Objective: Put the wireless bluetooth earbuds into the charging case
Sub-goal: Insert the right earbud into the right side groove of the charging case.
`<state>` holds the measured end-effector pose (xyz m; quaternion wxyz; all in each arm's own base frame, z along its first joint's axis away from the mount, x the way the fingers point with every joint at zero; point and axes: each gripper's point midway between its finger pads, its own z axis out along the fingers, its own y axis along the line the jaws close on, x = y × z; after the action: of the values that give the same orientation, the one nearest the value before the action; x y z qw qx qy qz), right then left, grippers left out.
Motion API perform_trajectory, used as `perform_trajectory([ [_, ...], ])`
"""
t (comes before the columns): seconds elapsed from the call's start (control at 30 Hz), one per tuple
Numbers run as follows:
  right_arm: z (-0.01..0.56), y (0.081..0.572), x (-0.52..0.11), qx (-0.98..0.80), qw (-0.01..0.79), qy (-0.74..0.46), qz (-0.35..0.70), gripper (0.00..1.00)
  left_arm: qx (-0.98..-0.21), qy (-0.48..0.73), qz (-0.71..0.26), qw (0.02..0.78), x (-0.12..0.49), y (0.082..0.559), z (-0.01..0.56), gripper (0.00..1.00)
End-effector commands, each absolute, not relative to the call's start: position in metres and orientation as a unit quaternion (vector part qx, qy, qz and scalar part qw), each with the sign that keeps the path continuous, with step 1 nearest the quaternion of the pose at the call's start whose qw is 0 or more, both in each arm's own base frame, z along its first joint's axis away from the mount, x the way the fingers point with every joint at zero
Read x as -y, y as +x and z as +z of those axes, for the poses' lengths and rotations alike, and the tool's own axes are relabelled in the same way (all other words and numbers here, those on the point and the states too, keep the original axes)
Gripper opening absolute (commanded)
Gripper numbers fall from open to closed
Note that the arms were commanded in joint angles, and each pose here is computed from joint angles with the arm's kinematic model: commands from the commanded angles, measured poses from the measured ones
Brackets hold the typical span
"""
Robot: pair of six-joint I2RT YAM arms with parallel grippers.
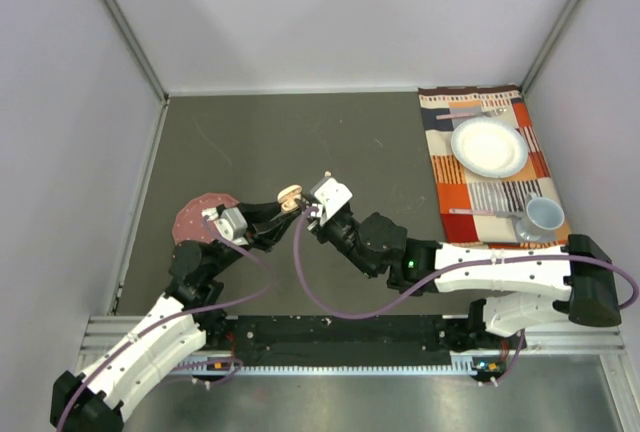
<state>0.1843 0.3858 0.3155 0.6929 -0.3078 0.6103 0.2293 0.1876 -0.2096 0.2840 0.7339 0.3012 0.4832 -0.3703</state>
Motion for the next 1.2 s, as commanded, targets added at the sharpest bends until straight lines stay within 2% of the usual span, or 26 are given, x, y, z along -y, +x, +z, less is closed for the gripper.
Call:
perform_trajectory([
  [0.0, 0.326, 0.172, -0.400, -0.602, 0.686, -0.317, 0.258, 0.03, -0.444, 0.300, -0.377, 0.755, 0.208, 0.179, 0.308, 0.00],
  [0.37, 0.339, 0.174, -0.390, -0.601, 0.695, -0.294, 0.264, 0.35, -0.447, 0.297, -0.375, 0.756, 0.207, 0.180, 0.306, 0.00],
  [0.57, 0.349, 0.175, -0.375, -0.597, 0.704, -0.272, 0.271, 0.39, -0.450, 0.295, -0.372, 0.757, 0.205, 0.181, 0.305, 0.00],
  [0.63, 0.350, 0.175, -0.371, -0.597, 0.706, -0.265, 0.271, 0.48, -0.450, 0.294, -0.371, 0.757, 0.205, 0.181, 0.304, 0.00],
  [0.77, 0.364, 0.183, -0.348, -0.597, 0.728, -0.212, 0.264, 0.50, -0.454, 0.295, -0.372, 0.754, 0.206, 0.182, 0.302, 0.00],
  [0.83, 0.366, 0.182, -0.339, -0.590, 0.735, -0.201, 0.267, 0.63, -0.453, 0.296, -0.371, 0.755, 0.206, 0.182, 0.303, 0.00],
  [0.97, 0.370, 0.184, -0.333, -0.594, 0.737, -0.191, 0.262, 0.68, -0.453, 0.295, -0.370, 0.755, 0.206, 0.182, 0.304, 0.00],
  [1.0, 0.371, 0.185, -0.331, -0.595, 0.737, -0.187, 0.260, 0.76, -0.454, 0.294, -0.370, 0.756, 0.205, 0.182, 0.304, 0.00],
  [1.1, 0.370, 0.192, -0.321, -0.608, 0.739, -0.156, 0.245, 0.87, -0.451, 0.294, -0.370, 0.757, 0.205, 0.181, 0.305, 0.00],
  [1.17, 0.371, 0.200, -0.311, -0.620, 0.739, -0.123, 0.233, 0.91, -0.450, 0.293, -0.371, 0.758, 0.204, 0.180, 0.307, 0.00],
])
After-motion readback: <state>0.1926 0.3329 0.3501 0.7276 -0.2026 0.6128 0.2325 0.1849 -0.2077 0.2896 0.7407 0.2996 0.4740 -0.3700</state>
